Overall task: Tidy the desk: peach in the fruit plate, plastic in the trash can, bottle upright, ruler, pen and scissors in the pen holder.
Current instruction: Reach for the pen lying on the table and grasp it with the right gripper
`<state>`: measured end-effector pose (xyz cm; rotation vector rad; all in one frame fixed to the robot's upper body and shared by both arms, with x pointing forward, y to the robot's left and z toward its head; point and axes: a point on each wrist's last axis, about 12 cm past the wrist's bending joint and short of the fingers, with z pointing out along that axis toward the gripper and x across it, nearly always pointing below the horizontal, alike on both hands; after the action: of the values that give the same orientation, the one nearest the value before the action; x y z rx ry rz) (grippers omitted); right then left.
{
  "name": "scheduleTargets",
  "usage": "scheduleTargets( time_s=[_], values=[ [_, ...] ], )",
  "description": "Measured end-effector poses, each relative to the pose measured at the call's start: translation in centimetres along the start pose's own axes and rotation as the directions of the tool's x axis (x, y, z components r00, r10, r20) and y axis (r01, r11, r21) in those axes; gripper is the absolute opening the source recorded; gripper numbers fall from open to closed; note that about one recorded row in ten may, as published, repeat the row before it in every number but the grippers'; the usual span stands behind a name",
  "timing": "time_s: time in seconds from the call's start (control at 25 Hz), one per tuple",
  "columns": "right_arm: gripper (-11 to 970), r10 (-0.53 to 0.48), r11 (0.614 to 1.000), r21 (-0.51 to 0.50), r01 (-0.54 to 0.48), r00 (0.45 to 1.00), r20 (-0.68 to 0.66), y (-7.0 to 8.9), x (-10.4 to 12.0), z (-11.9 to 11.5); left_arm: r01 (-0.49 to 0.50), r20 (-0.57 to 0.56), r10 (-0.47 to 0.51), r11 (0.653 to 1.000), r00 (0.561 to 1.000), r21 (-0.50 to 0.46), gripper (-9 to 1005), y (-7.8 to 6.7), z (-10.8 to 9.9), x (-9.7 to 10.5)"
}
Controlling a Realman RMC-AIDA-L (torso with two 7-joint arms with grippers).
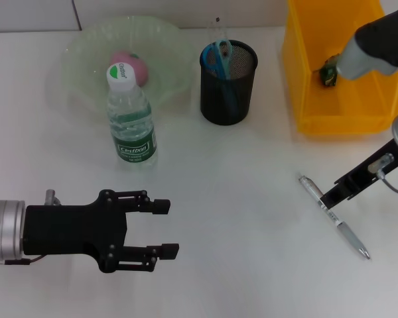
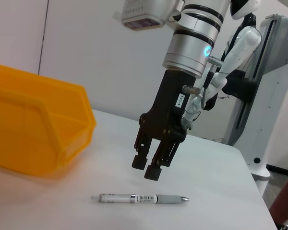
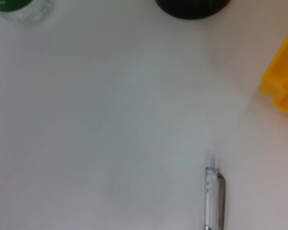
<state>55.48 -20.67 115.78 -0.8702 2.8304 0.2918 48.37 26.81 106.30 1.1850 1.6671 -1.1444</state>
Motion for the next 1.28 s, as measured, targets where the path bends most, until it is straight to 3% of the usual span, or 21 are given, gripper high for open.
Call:
scheduleTargets(
  time_s=[0.56, 0.92, 1.28],
  values=[
    [442, 0.041, 0.999, 0.018, -0.040, 0.997, -0.059, 1.7, -1.1, 1.5, -0.029, -0.007, 0.029, 1.000, 1.000, -0.007, 743, 0.0, 0.2, 0.2],
    [428, 0.057, 0.998, 0.044, -0.055, 0.996, -0.069, 1.0, -0.7, 2.6, -0.031, -0.012, 0.031, 0.999, 0.999, -0.021, 743, 0.2, 0.2, 0.3],
    [414, 0.003, 0.999, 0.042, -0.001, 0.998, -0.063, 0.7, -0.5, 3.0, -0.028, -0.013, 0.028, 0.999, 1.000, -0.027, 743, 0.1, 0.3, 0.5]
  ],
)
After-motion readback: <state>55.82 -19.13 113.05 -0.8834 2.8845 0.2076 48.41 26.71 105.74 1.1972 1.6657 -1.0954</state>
